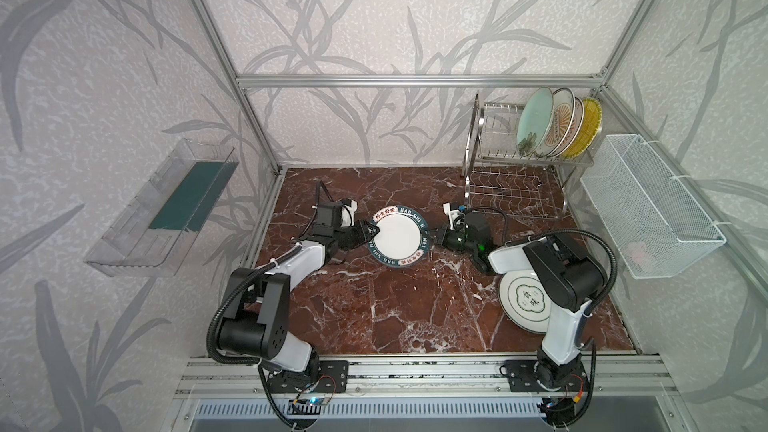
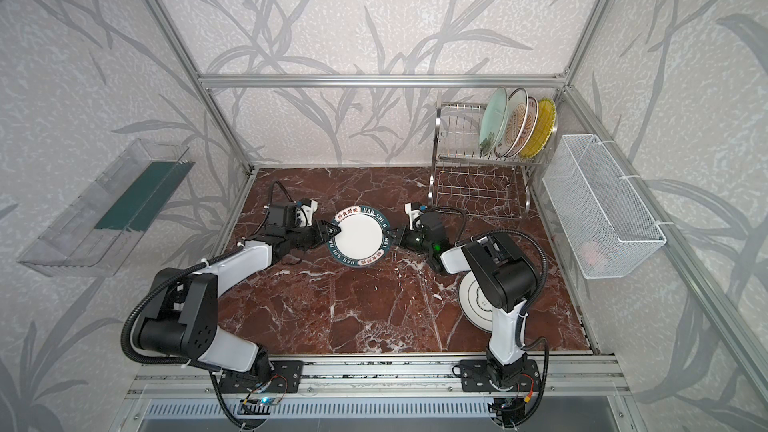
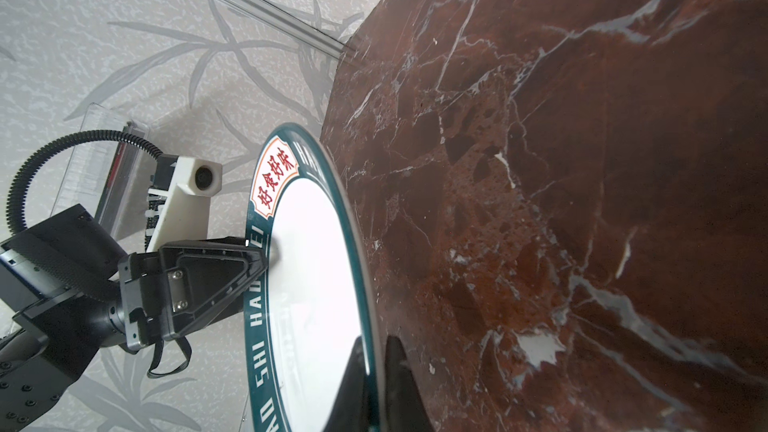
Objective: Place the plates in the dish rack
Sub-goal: 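Close the right gripper on the rim and tilt the plate up with both grippers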
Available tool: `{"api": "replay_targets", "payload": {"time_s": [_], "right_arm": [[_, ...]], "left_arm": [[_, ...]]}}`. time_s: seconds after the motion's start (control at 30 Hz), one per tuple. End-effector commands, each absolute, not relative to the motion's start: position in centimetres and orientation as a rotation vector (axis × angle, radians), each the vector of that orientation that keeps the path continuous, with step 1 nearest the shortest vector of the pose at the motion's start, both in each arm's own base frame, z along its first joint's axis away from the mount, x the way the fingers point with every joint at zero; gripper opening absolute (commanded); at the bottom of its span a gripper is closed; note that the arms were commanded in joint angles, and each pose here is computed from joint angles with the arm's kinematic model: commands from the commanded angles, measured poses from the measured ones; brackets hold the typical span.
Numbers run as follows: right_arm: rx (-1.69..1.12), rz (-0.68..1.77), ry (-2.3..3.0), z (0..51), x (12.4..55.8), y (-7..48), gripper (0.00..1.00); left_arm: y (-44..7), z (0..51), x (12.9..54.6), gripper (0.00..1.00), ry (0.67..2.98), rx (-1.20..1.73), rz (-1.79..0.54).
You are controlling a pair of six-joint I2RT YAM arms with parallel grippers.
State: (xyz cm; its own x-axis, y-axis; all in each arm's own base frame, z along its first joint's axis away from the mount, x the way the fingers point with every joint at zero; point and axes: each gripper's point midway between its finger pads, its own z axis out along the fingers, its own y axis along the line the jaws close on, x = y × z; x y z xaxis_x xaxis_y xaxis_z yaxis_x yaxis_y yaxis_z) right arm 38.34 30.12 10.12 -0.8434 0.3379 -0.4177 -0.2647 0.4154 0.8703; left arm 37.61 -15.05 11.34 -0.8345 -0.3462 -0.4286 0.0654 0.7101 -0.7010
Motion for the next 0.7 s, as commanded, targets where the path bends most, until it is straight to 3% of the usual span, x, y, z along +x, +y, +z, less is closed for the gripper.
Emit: {"api": "replay_targets", "payload": {"time_s": [0.0,0.67], "right_arm": [[-0.008,1.507,2.003,13.66,38.75,30.58,0.00],[-0.006,1.495,2.003,13.86,38.65,30.35,0.00]], "left_arm": [[-15.78,11.72,37.87,0.38,2.344,-0.193,-1.045],[-16.46,12.57,37.75,0.20,2.318,-0.157,-1.082]]}}
